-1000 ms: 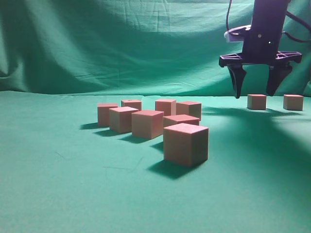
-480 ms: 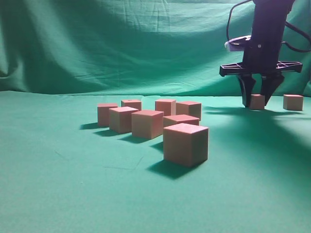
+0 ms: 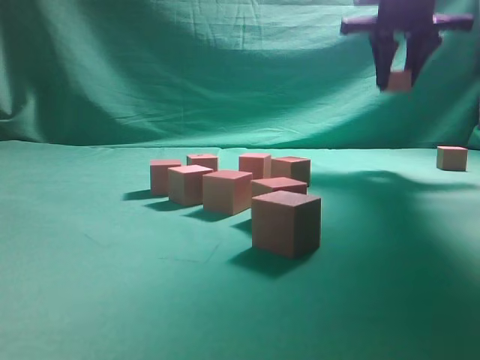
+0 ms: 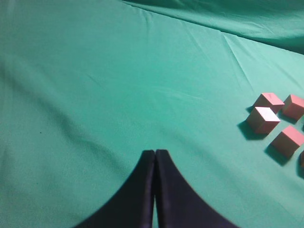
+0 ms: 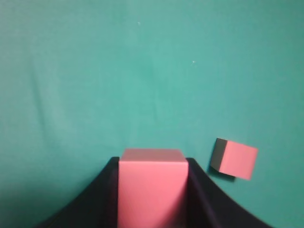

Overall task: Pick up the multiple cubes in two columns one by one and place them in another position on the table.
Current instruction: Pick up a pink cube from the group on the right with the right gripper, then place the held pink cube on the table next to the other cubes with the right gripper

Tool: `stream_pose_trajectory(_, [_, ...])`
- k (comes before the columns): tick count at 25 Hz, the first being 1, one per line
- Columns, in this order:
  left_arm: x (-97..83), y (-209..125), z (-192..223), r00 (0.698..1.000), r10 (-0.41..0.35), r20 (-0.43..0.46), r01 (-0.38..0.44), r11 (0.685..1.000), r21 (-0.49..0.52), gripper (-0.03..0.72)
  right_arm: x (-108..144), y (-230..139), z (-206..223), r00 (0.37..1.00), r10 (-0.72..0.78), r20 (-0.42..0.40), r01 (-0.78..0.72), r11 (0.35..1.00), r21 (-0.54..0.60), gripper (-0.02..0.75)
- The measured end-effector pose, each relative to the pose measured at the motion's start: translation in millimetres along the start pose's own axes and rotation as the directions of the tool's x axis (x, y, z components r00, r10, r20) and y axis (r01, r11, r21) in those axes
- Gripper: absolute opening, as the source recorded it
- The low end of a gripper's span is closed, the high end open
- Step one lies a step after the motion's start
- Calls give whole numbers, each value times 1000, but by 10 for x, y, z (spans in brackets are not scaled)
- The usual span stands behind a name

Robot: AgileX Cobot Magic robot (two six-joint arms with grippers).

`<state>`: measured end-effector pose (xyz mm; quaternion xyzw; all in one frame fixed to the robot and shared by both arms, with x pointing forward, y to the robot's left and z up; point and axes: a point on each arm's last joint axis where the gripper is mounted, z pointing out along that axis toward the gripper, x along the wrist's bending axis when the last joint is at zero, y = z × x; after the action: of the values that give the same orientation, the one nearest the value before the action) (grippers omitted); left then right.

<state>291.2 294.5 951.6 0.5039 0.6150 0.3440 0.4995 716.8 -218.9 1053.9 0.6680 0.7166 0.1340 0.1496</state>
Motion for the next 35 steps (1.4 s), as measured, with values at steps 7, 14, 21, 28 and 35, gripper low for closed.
stream_pose_trajectory(7, [0,0,0,1000,0,0,0,1000,0,0,122,-235,-865,995,-4,-102,-4,997,-78,274])
stream_pose_trajectory(14, [0,0,0,1000,0,0,0,1000,0,0,55,-1011,-1310,986,-19,-168,22,1000,12,274])
stream_pose_trajectory(21, [0,0,0,1000,0,0,0,1000,0,0,102,-1771,-1453,935,-140,-325,166,985,54,274])
stream_pose_trajectory(28, [0,0,0,1000,0,0,0,1000,0,0,597,-2098,-1441,814,-381,-438,430,902,16,274])
stream_pose_trajectory(35, [0,0,0,1000,0,0,0,1000,0,0,1316,-2329,-1424,644,-588,-490,624,774,-108,274])
